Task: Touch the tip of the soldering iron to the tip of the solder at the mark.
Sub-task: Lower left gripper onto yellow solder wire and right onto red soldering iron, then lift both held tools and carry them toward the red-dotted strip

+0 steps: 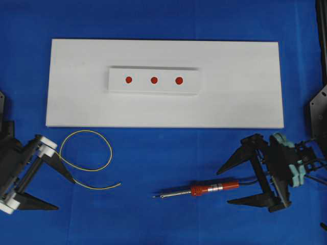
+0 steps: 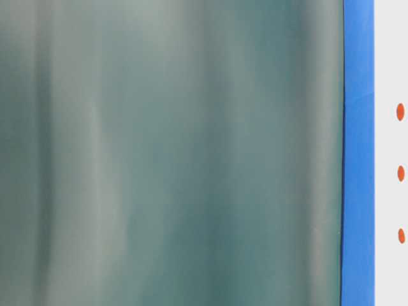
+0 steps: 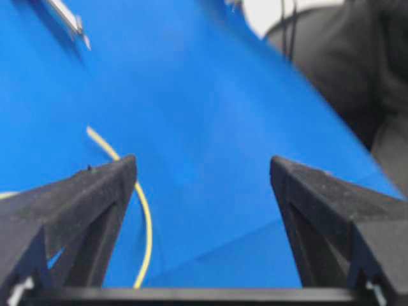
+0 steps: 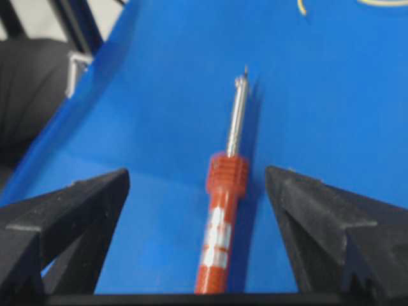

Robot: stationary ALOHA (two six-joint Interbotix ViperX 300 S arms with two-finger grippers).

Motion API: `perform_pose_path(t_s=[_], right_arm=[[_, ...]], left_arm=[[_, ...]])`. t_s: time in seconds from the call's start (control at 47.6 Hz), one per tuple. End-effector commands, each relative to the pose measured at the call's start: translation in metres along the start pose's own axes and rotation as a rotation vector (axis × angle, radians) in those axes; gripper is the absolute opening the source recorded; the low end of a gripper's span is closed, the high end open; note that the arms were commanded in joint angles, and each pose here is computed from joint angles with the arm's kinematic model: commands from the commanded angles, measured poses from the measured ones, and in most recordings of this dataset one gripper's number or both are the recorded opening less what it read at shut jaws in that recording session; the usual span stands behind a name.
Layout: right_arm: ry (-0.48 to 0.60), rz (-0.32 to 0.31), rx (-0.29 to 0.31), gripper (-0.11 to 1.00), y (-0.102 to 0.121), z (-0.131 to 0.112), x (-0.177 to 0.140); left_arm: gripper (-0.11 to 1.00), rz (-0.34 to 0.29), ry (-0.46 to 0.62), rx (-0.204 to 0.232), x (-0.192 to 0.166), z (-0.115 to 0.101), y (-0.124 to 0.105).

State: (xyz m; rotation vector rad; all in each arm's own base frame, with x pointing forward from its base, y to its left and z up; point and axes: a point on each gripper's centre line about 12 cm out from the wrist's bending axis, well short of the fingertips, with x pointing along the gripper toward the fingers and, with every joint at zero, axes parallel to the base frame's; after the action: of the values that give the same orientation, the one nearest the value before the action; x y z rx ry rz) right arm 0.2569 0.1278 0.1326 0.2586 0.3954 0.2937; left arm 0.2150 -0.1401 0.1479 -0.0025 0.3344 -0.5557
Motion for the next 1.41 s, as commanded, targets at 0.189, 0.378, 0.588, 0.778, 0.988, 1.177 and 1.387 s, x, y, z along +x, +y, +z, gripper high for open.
perform_pose_path(t_s=[0.189, 0.378, 0.588, 0.778, 0.988, 1.177, 1.387], right_arm=[[0.001, -0.05, 0.026, 0.89, 0.001, -0.023, 0.025], [0.0, -0.09, 0.035, 0.89, -0.003, -0.036, 0.036], [0.008, -0.112, 0.031, 0.88, -0.005, -0.048, 0.047], [0.015, -0.132, 0.035, 0.87, -0.008, -0.053, 0.049], [0.025, -0.147, 0.034, 0.82, -0.011, -0.057, 0.05], [0.046, -0.155, -0.002, 0.37, -0.013, -0.063, 0.052], [0.045, -0.154, -0.007, 0.06, -0.013, -0.063, 0.052]], left_arm=[[0.79, 0.016, 0.065, -0.01, 0.029, -0.025, 0.003], [0.79, 0.068, 0.126, -0.028, 0.042, -0.041, 0.019], [0.79, 0.089, 0.168, -0.037, 0.047, -0.053, 0.025], [0.75, 0.08, 0.183, -0.031, 0.045, -0.058, 0.023], [0.54, 0.066, 0.211, -0.014, 0.04, -0.064, 0.019], [0.21, 0.071, 0.246, -0.01, 0.038, -0.069, 0.02], [0.02, 0.078, 0.244, -0.013, 0.044, -0.065, 0.022]])
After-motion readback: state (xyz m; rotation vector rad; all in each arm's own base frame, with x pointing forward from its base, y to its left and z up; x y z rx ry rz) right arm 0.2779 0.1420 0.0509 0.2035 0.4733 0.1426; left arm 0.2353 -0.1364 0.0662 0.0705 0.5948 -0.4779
